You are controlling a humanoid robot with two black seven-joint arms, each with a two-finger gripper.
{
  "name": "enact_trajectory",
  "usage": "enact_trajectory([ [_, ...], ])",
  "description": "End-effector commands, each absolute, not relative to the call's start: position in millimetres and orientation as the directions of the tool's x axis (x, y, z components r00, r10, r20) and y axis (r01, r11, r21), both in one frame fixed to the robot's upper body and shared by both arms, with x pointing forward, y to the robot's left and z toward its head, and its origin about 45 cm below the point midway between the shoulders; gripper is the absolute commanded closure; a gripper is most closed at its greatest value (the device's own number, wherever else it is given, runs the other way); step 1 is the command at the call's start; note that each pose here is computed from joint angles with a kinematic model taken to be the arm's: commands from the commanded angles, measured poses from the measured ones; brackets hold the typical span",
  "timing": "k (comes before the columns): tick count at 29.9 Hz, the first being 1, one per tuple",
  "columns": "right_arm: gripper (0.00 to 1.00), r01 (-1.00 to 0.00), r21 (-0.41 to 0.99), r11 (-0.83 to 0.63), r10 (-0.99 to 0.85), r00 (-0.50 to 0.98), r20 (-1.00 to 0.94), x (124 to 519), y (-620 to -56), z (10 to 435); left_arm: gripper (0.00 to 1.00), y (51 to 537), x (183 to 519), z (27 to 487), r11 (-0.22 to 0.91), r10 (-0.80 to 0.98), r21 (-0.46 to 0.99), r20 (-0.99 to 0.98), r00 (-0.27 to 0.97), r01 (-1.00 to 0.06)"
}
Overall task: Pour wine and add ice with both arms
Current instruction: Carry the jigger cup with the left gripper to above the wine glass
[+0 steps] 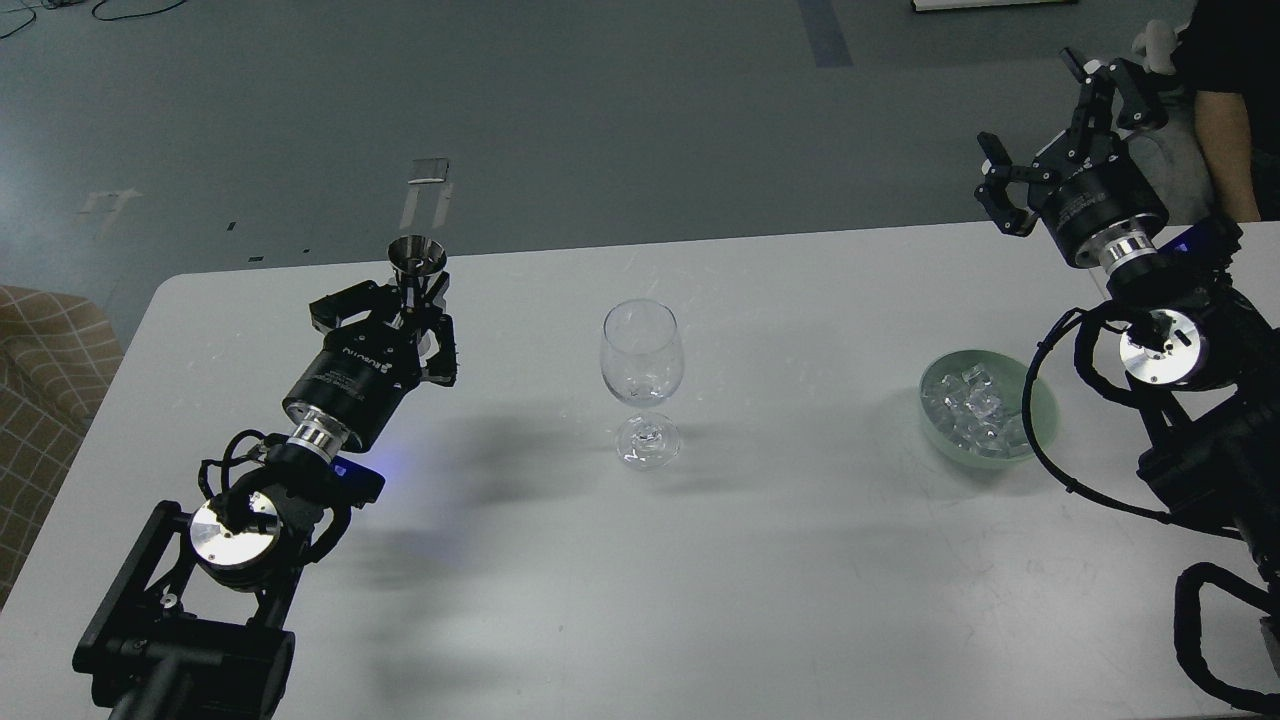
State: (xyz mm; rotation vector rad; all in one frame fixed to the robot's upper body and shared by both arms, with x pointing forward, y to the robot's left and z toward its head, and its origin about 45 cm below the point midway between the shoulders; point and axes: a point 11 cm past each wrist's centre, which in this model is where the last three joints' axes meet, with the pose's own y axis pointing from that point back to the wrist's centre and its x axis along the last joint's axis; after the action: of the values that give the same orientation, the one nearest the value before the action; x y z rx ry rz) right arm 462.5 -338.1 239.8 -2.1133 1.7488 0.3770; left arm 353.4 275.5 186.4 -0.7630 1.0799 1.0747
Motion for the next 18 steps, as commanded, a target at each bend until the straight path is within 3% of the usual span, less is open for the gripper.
enact_trajectory([
  [1, 0.00, -0.981, -0.113, -0.161, -0.881, 0.194, -0.432, 462, -338, 240, 1.00, 271, 351, 190, 0.339, 0.305, 0.002, -0.946, 0.108, -0.941],
  [18, 0.00, -0.981, -0.110, -0.158, -0.882, 0.190, -0.432, 461, -339, 238, 1.00, 240, 336, 191, 0.406, 0.316, 0.033, -0.943, 0.107, -0.913],
])
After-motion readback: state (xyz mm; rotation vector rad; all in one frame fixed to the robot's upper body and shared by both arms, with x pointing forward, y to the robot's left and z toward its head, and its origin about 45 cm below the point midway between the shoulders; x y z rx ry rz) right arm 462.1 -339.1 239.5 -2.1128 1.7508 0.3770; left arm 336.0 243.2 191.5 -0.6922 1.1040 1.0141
